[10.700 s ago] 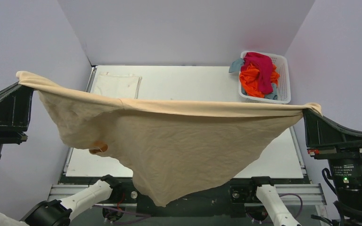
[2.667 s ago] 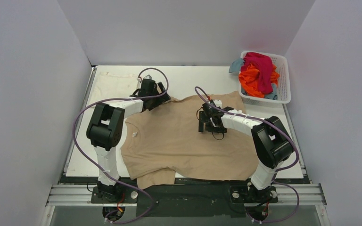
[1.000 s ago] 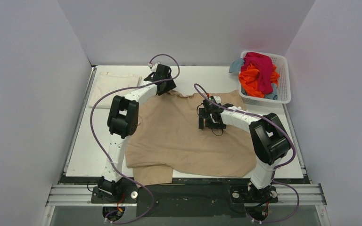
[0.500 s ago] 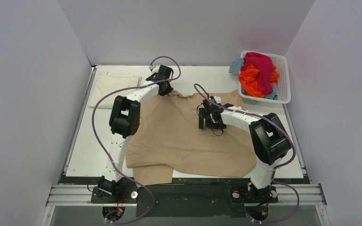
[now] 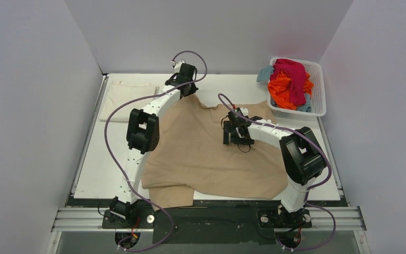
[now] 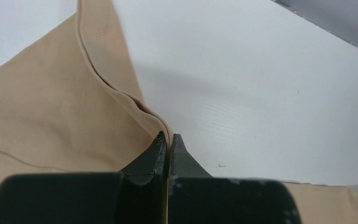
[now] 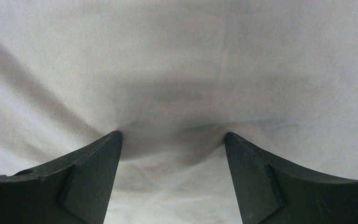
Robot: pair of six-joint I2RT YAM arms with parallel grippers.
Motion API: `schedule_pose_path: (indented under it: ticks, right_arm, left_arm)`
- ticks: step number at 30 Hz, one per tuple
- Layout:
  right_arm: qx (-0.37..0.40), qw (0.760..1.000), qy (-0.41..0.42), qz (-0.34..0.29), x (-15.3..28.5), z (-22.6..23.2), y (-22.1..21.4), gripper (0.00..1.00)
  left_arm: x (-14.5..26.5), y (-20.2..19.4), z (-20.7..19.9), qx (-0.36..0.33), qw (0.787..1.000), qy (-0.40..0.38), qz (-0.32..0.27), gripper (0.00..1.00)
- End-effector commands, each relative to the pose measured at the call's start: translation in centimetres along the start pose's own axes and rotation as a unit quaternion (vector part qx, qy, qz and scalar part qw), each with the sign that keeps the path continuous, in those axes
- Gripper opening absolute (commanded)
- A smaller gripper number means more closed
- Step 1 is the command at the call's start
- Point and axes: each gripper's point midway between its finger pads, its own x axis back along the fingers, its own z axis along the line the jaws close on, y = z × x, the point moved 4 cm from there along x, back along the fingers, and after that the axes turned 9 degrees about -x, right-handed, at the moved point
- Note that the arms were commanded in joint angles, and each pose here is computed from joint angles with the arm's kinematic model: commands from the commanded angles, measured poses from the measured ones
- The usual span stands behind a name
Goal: Fold and stack the t-shirts
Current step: Flatten out the tshirt
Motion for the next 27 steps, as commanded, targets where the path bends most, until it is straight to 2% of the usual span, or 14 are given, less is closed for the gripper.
schedule_pose_path:
  ticks: [1, 6, 9, 13, 14, 15, 16, 18, 21, 23, 24, 25, 26, 27]
  right_arm:
    - [-0.002, 0.996, -0.057, 0.074, -2.1, -3.3, -3.6, 0.77]
    - [-0.006, 0.996, -0.056, 0.074, -2.1, -3.5, -3.5, 0.77]
    - [-0.006, 0.996, -0.057, 0.075, -2.1, -3.6, -3.5, 0.77]
    - [-0.008, 0.996, -0.059, 0.072, -2.1, -3.8, -3.4, 0.77]
    - [-0.008, 0.996, -0.059, 0.071, -2.0, -3.8, -3.4, 0.77]
    - [-0.008, 0.996, -0.06, 0.071, -2.0, -3.9, -3.4, 0.77]
    - [-0.009, 0.996, -0.06, 0.069, -1.9, -3.9, -3.3, 0.77]
    - [-0.011, 0.996, -0.061, 0.067, -1.7, -4.0, -3.2, 0.77]
    - [-0.012, 0.996, -0.064, 0.06, -1.3, -4.1, -2.9, 0.77]
    - [-0.016, 0.997, -0.062, 0.052, -0.7, -4.1, -2.5, 0.77]
    - [-0.019, 0.997, -0.06, 0.048, -0.3, -4.0, -2.2, 0.77]
    - [-0.023, 0.997, -0.057, 0.044, 0.0, -3.9, -2.0, 0.77]
    - [-0.025, 0.998, -0.052, 0.037, 0.5, -3.8, -1.6, 0.77]
    - [-0.031, 0.998, -0.047, 0.028, 1.1, -3.6, -1.1, 0.77]
  left_arm:
    - [-1.0, 0.4, -3.0, -0.046, 0.996, -0.068, -0.02, 0.0]
    - [-2.7, -0.9, -5.6, -0.083, 0.985, -0.148, -0.029, 0.02]
    - [-3.4, -0.4, -7.2, -0.086, 0.98, -0.173, -0.054, 0.13]
    - [-4.3, 0.2, -8.7, -0.076, 0.975, -0.194, -0.08, 0.21]
    - [-4.5, 0.2, -9.0, -0.074, 0.974, -0.198, -0.083, 0.36]
    - [-4.0, 1.0, -9.4, -0.068, 0.972, -0.204, -0.092, 0.45]
    - [-3.6, 1.6, -9.7, -0.065, 0.971, -0.209, -0.101, 0.7]
    - [-2.3, 3.0, -9.9, -0.066, 0.969, -0.206, -0.115, 0.81]
    - [0.1, 5.4, -9.5, -0.077, 0.97, -0.187, -0.135, 0.84]
    - [3.5, 8.2, -9.1, -0.088, 0.97, -0.165, -0.156, 0.85]
    - [3.8, 8.1, -8.0, -0.098, 0.974, -0.138, -0.149, 0.85]
    - [6.0, 9.7, -7.8, -0.096, 0.973, -0.131, -0.161, 0.85]
    - [6.1, 9.0, -6.4, -0.103, 0.979, -0.104, -0.141, 0.86]
    - [8.5, 10.3, -6.0, -0.101, 0.978, -0.101, -0.149, 0.86]
